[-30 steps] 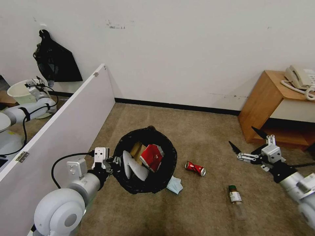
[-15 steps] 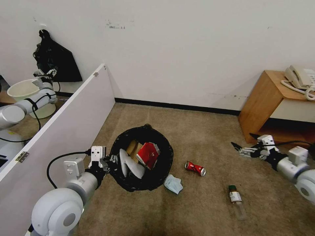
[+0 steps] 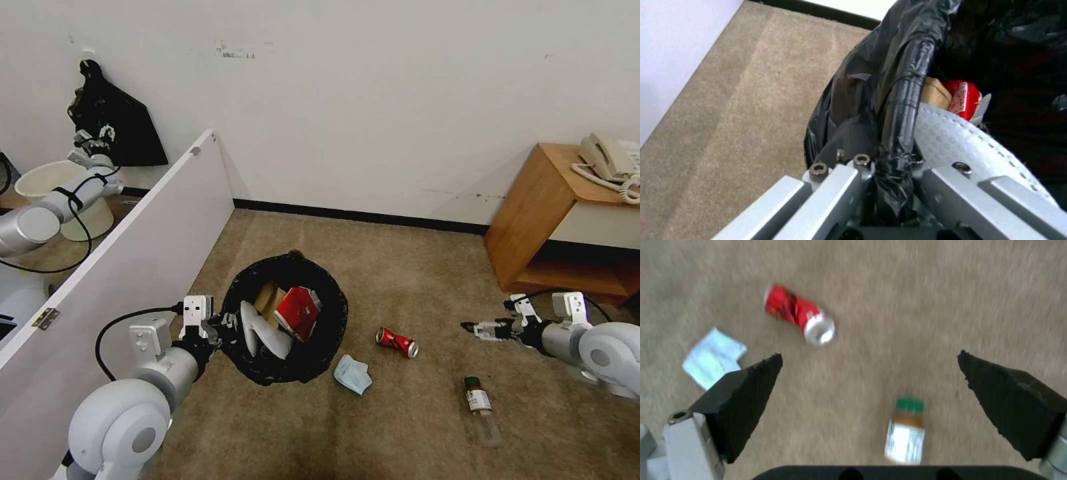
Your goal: Pick up the trash bin and place the garbage on the floor into it.
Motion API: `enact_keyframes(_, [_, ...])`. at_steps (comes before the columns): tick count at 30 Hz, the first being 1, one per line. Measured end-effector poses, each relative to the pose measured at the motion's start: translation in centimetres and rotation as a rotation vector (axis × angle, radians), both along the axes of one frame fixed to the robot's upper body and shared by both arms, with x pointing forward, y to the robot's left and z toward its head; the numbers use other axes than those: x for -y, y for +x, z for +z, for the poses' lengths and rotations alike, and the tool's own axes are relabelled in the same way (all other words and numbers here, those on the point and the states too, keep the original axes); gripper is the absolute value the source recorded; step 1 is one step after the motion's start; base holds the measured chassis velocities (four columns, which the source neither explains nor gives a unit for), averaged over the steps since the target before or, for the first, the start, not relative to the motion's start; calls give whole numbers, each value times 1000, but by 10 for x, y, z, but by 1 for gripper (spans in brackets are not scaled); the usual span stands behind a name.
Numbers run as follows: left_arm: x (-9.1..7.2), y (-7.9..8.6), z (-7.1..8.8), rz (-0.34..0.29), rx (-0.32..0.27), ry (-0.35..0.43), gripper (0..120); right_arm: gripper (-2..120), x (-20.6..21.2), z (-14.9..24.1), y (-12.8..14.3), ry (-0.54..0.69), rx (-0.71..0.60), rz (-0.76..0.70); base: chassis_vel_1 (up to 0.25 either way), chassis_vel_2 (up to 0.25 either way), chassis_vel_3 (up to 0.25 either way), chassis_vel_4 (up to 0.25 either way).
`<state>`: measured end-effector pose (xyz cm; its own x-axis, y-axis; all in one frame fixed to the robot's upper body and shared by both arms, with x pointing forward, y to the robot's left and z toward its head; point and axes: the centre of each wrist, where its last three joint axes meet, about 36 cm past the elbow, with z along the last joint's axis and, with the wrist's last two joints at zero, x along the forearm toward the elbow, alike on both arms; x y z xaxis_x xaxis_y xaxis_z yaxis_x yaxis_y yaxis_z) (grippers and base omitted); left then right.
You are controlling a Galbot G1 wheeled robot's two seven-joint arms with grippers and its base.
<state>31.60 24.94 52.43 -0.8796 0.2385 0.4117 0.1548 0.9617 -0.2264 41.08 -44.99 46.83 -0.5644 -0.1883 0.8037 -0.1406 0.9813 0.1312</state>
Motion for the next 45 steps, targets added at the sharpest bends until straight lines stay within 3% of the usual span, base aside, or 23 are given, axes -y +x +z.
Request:
enact_keyframes(13, [-2, 4, -5, -1, -5, -11, 0, 100, 13, -27, -21, -26, -156, -75, 0, 0, 0, 0])
enact_keyframes(45, [-2, 2, -10, -3, -12, -13, 0, 100, 21, -79, -27, 73, -248, -234, 0, 0, 0, 0])
